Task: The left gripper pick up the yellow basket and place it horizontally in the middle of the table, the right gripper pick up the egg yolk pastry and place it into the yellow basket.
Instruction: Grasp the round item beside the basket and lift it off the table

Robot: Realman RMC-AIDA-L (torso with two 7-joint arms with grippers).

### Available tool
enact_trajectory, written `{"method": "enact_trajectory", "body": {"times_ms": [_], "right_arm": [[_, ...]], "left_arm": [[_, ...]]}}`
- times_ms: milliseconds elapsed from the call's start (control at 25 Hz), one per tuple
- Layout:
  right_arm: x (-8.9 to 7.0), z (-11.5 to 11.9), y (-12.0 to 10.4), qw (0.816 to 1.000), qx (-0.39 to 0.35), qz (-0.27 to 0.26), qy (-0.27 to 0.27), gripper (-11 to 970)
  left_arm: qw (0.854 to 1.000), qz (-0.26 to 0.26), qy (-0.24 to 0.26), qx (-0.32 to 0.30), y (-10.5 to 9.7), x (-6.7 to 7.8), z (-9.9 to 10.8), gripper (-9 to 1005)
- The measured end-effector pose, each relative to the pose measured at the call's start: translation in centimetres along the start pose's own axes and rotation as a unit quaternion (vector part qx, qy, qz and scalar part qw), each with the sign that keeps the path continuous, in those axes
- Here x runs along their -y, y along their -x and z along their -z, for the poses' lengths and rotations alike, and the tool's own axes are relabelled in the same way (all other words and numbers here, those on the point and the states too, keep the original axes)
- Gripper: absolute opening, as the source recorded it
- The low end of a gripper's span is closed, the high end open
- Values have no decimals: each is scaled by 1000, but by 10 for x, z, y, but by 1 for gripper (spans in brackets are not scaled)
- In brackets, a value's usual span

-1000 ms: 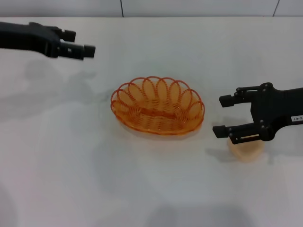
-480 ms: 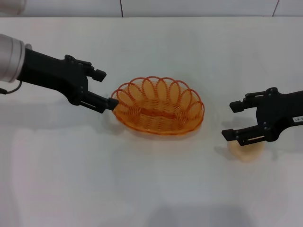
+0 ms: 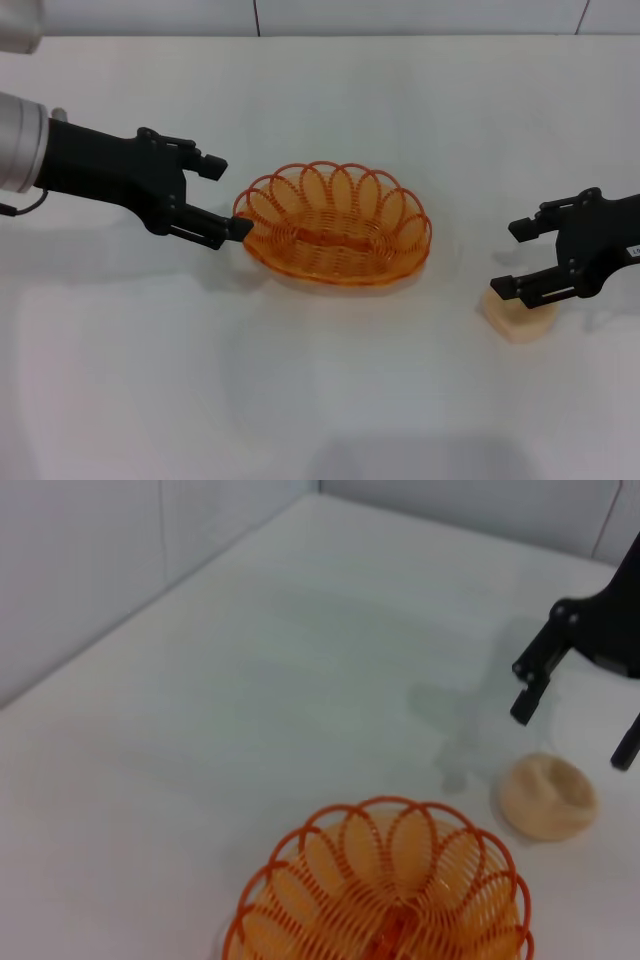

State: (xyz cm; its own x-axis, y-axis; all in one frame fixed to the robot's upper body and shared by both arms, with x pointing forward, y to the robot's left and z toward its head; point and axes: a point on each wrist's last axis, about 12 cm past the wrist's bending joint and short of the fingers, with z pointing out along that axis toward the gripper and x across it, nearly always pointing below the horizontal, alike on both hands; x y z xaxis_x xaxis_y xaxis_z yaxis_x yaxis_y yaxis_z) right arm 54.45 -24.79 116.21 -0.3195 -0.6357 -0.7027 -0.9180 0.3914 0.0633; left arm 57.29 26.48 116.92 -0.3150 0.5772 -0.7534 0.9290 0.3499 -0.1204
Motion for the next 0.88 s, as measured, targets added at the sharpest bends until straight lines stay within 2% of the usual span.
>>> {"method": "enact_trajectory", "body": {"times_ms": [240, 440, 880], "right_arm": [[1, 0, -1, 1000, -5, -3, -4, 769], [1, -1, -5, 1000, -6, -9, -4, 769], [5, -9, -18, 999, -26, -29, -9, 769]], "left_arm": [[999, -1, 13, 37, -13, 1, 10, 890], [999, 3, 11, 50, -22, 3, 10, 890], [999, 5, 4, 54, -24, 7, 6, 889]]}}
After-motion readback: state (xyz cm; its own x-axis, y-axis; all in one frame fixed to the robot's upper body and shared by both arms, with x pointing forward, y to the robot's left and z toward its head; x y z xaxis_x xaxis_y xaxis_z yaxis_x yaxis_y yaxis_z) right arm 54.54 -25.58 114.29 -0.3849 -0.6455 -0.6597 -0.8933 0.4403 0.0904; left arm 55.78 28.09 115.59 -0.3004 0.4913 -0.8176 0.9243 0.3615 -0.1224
